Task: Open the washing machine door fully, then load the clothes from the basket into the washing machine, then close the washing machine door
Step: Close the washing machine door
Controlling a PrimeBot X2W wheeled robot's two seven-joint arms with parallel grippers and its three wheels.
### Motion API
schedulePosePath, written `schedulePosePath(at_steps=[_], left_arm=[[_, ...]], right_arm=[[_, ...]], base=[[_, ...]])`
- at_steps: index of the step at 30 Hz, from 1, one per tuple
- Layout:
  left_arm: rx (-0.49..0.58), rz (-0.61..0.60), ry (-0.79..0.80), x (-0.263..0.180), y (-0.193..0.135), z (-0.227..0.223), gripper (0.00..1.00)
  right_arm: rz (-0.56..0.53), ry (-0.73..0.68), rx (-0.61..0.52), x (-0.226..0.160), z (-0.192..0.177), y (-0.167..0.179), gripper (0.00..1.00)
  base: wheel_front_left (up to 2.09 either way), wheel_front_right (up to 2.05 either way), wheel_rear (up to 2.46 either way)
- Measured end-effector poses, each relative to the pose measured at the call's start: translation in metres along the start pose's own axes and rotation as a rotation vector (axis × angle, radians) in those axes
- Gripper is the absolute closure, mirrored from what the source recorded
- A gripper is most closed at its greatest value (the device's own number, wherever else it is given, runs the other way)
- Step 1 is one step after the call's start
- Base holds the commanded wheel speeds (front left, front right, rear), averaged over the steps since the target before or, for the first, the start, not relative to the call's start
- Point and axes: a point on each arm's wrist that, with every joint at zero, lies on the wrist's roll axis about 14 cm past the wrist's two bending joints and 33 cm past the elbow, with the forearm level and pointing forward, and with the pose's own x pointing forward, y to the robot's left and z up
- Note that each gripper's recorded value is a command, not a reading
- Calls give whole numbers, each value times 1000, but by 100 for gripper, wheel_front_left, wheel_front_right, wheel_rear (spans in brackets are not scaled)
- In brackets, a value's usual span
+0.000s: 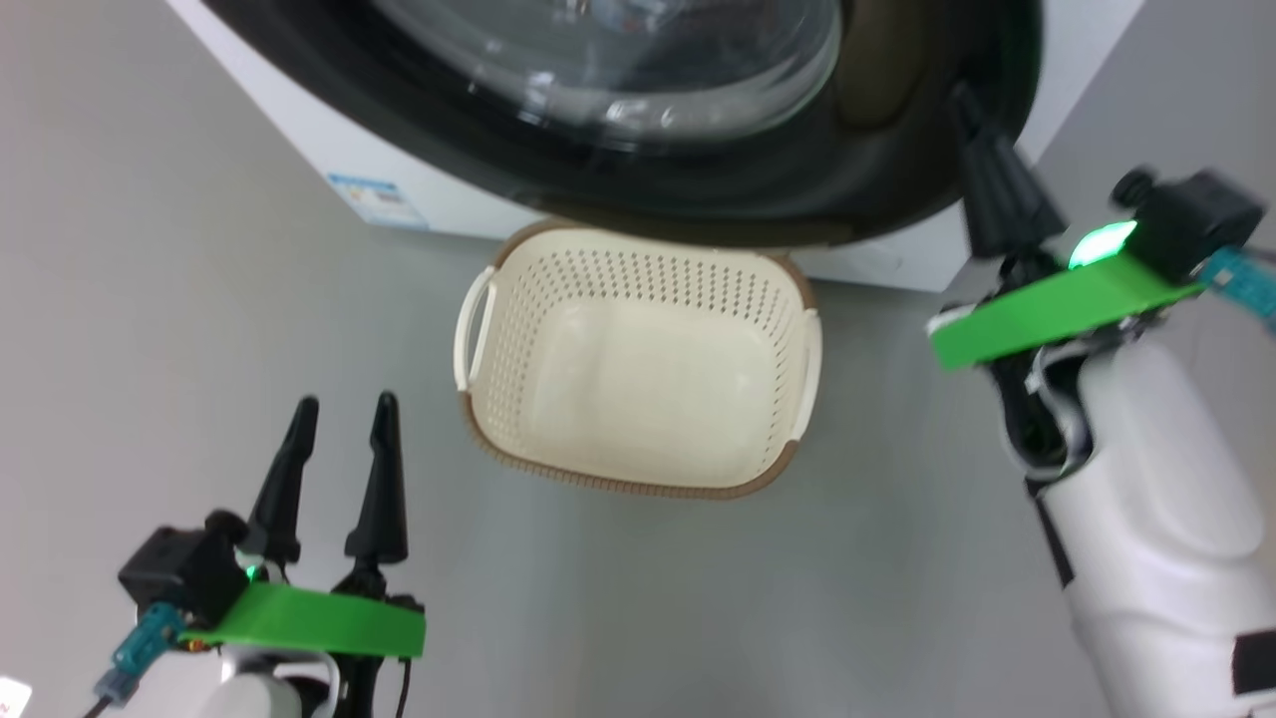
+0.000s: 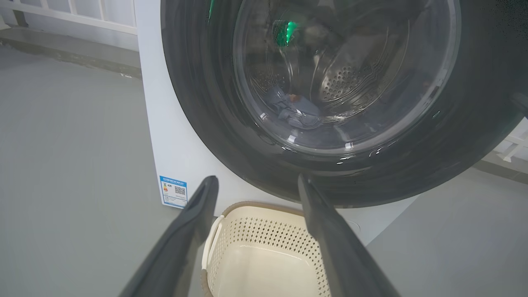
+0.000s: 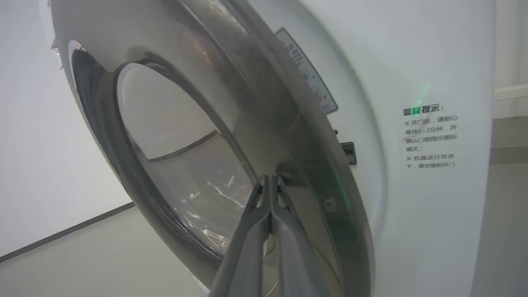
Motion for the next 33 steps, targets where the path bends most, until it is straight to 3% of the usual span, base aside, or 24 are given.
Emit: schedulePosePath(at_steps=[11,19,27,32,33], left_arm=[[4,8,-5,22,4,-3,0],[17,38,7,22,15,-7,0],[11,33,-7,20,12,-1,0],[6,34,-1,12,12,-1,0],[6,36,3,10,12,-1,0]], right_arm=[[-10,-69,30,49,-1,-17,100],[-10,-59,54,58,-18,-16,100],[13,-63,27,54,-6,-6,100],[34,3,8,33,-19,6,78],[38,19,9,27,-23,9,78]], base=[[0,0,0],[0,0,0],[0,0,0],[0,0,0],[0,0,0]])
